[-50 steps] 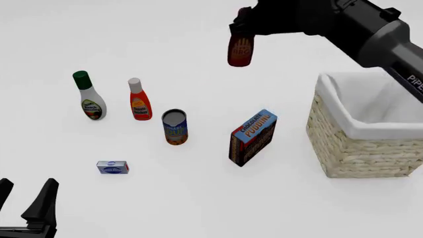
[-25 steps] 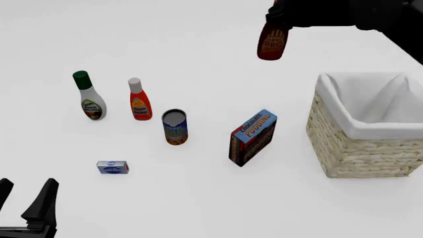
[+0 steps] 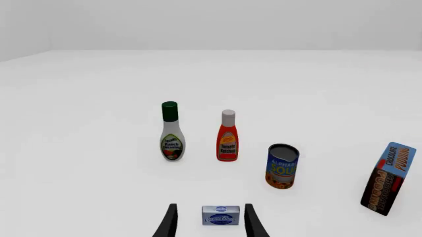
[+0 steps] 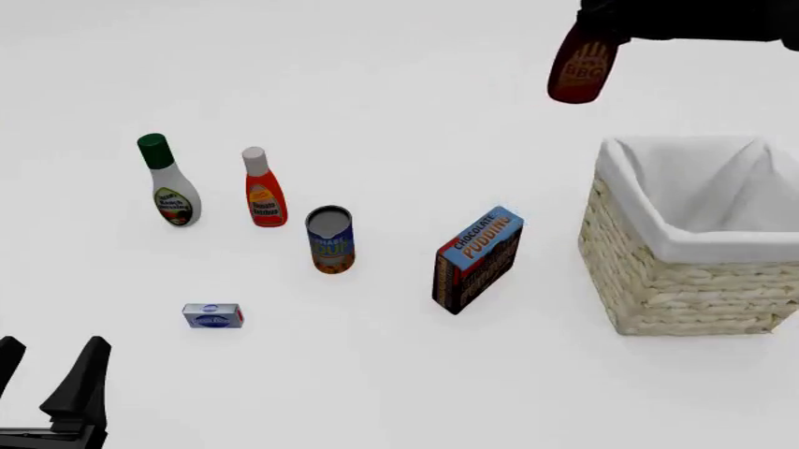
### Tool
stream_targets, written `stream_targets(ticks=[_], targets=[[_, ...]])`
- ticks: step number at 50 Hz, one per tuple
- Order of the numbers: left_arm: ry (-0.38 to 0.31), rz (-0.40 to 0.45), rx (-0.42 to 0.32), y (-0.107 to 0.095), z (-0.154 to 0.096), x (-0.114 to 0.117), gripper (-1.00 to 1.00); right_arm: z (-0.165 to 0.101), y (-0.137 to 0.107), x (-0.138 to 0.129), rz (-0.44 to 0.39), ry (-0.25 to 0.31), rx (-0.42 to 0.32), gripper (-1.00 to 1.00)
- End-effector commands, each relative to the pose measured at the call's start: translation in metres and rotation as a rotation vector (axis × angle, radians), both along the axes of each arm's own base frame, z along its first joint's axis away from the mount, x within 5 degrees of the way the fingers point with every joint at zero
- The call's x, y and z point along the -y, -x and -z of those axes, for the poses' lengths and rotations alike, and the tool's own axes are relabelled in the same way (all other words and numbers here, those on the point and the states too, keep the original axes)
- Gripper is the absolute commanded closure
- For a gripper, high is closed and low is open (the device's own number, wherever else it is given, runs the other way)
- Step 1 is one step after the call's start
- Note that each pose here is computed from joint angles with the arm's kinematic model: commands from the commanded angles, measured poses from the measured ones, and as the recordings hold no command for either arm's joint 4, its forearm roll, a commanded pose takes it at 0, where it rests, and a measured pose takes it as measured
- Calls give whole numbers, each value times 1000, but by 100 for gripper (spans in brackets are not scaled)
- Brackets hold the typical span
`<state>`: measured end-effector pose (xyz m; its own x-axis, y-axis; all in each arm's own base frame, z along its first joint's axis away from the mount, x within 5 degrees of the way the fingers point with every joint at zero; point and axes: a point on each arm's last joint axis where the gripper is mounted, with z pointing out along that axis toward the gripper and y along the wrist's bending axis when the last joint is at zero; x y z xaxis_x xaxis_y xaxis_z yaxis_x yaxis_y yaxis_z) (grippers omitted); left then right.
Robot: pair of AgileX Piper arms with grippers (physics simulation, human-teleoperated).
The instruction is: Pick the bbq sauce and place it in the basket.
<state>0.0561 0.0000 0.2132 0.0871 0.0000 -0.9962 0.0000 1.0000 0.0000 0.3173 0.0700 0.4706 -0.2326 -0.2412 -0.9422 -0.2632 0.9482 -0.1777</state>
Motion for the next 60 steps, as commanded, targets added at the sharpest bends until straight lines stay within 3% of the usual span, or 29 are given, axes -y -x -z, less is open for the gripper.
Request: stream_targets(ticks=[1,34,60], targets=[[0,0,0,0,0,0,-100,-8,20,21,56,-10,22,100],[0,0,0,0,0,0,-100,1,59,82,261,2,21,100],[0,0,0,0,0,0,-100,50,43,116,379,20,-38,100]])
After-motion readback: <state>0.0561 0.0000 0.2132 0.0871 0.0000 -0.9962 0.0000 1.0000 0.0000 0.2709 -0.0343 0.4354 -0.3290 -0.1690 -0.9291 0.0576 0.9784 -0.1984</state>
